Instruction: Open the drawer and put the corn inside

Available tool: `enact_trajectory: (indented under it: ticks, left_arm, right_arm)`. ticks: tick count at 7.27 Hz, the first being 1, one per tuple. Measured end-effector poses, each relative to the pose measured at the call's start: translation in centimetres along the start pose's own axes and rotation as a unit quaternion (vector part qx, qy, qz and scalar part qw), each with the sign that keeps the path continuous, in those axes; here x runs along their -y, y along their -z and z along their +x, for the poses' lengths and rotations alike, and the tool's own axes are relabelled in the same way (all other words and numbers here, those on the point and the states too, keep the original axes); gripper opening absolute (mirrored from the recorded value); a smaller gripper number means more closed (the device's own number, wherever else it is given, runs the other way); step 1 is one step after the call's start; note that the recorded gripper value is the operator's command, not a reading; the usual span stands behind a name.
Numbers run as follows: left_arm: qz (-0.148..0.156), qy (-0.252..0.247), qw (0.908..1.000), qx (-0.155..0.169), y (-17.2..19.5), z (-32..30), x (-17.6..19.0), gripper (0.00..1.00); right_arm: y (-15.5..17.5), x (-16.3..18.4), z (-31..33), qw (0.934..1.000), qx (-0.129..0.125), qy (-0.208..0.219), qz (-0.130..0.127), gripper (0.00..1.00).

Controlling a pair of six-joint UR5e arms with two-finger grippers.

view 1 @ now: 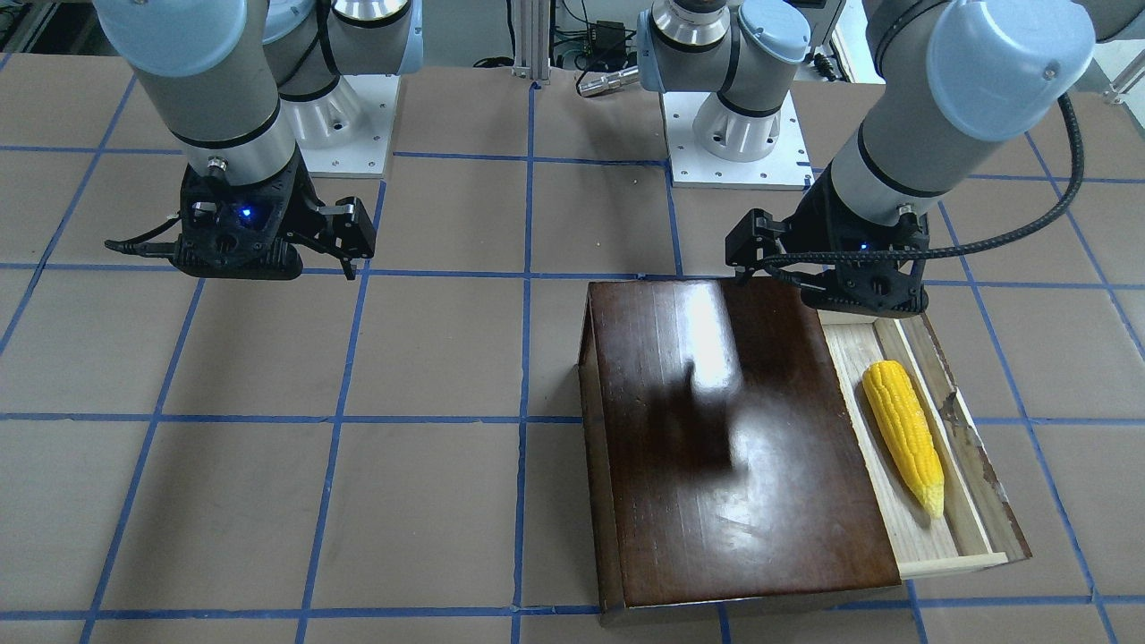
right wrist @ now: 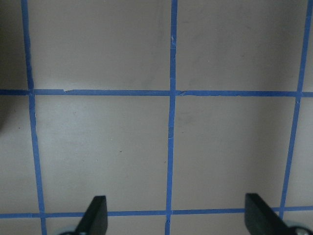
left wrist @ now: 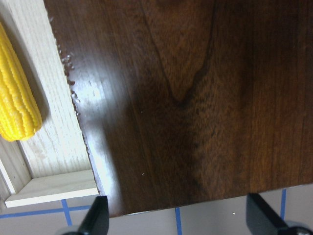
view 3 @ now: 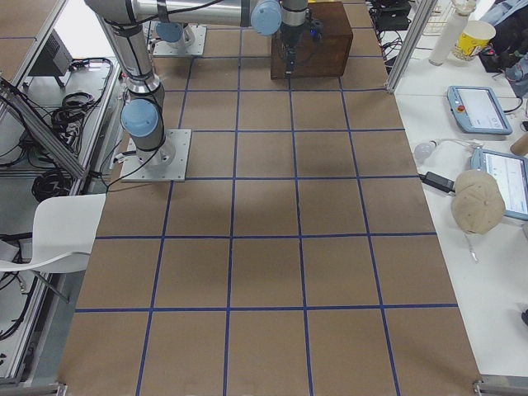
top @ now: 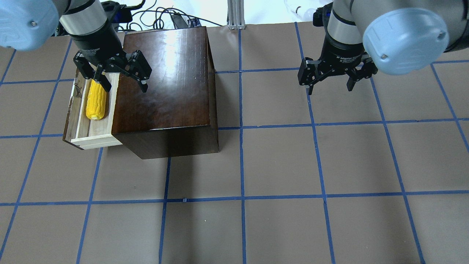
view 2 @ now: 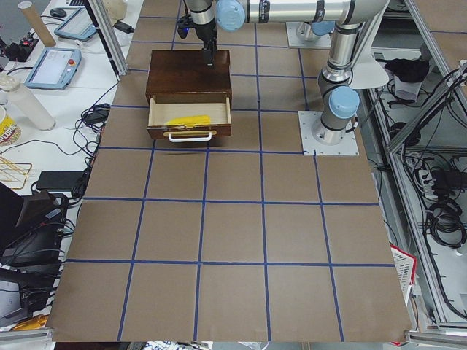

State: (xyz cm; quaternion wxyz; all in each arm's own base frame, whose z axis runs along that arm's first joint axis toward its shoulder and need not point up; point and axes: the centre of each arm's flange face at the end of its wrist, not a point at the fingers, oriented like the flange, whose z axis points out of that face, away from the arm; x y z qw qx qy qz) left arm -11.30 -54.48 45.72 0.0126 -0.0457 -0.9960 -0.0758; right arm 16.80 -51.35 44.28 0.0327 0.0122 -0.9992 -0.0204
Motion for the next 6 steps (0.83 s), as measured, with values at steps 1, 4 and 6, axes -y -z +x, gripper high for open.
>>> enact_trajectory:
  ticks: [1,4,6]
  left_arm:
    - [0.002,0.001,1.0,0.0,-0.1,-0.03,-0.01,1.0]
    - [0.004,0.002,1.0,-0.001,-0.42,-0.07,0.25,1.0]
    - [0.007,0.002,1.0,-0.002,-0.48,-0.08,0.46,1.0]
  right_arm:
    - [0.01,-0.01,0.0,1.0,0.0,0.0,0.0,1.0]
    - [0.06,-0.02,0.02,1.0,-0.001,0.0,0.001,1.0]
    - [0.06,-0.02,0.02,1.0,-0.001,0.0,0.001,1.0]
